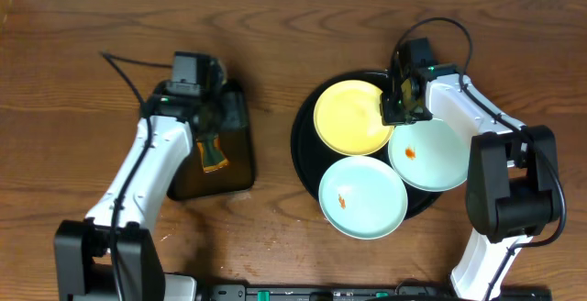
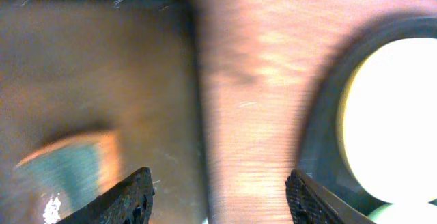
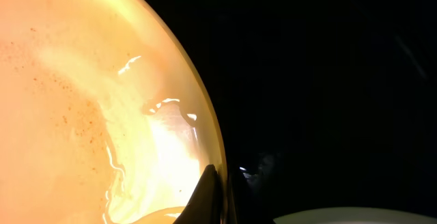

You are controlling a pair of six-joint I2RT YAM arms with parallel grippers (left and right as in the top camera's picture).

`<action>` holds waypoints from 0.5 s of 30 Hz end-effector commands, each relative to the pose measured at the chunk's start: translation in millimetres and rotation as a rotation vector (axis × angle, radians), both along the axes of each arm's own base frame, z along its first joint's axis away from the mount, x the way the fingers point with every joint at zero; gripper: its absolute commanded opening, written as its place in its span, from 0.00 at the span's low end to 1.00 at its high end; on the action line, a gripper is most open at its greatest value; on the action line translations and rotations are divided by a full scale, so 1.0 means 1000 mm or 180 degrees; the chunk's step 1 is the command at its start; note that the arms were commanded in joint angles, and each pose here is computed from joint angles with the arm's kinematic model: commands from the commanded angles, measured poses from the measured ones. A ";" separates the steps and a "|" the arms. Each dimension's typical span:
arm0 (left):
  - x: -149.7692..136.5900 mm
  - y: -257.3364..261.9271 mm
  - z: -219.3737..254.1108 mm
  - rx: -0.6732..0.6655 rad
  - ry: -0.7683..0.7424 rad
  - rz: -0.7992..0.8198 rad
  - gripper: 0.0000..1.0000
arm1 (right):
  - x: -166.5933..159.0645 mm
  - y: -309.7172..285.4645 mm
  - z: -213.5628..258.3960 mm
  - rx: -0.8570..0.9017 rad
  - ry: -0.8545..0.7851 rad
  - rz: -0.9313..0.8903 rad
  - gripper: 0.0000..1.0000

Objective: Clean dirty plates on tray and stack at the side

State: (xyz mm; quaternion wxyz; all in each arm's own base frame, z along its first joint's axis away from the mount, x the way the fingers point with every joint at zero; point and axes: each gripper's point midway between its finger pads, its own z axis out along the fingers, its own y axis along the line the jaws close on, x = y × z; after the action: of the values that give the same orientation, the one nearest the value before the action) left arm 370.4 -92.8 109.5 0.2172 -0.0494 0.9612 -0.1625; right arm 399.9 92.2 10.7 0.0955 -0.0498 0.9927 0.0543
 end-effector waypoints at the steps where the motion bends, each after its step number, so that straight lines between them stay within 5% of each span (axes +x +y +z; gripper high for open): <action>1: -0.003 -0.059 0.006 -0.0294 -0.0100 -0.0486 0.64 | -0.001 0.007 0.008 0.0114 -0.0061 0.0263 0.01; 6: 0.003 -0.110 -0.019 -0.0184 -0.0237 -0.0826 0.62 | 0.000 0.008 0.009 0.0129 -0.0068 0.0262 0.01; 15: -0.001 -0.137 -0.089 -0.0549 0.0435 -0.0382 0.44 | -0.001 0.008 0.008 0.0129 -0.0054 0.0253 0.01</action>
State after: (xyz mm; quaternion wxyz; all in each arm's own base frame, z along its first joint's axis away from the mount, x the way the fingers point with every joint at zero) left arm 369.5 -223.0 33.7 0.1665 0.0226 0.9589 -0.2288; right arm 398.9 99.7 11.6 0.0953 -0.0770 0.9897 0.0737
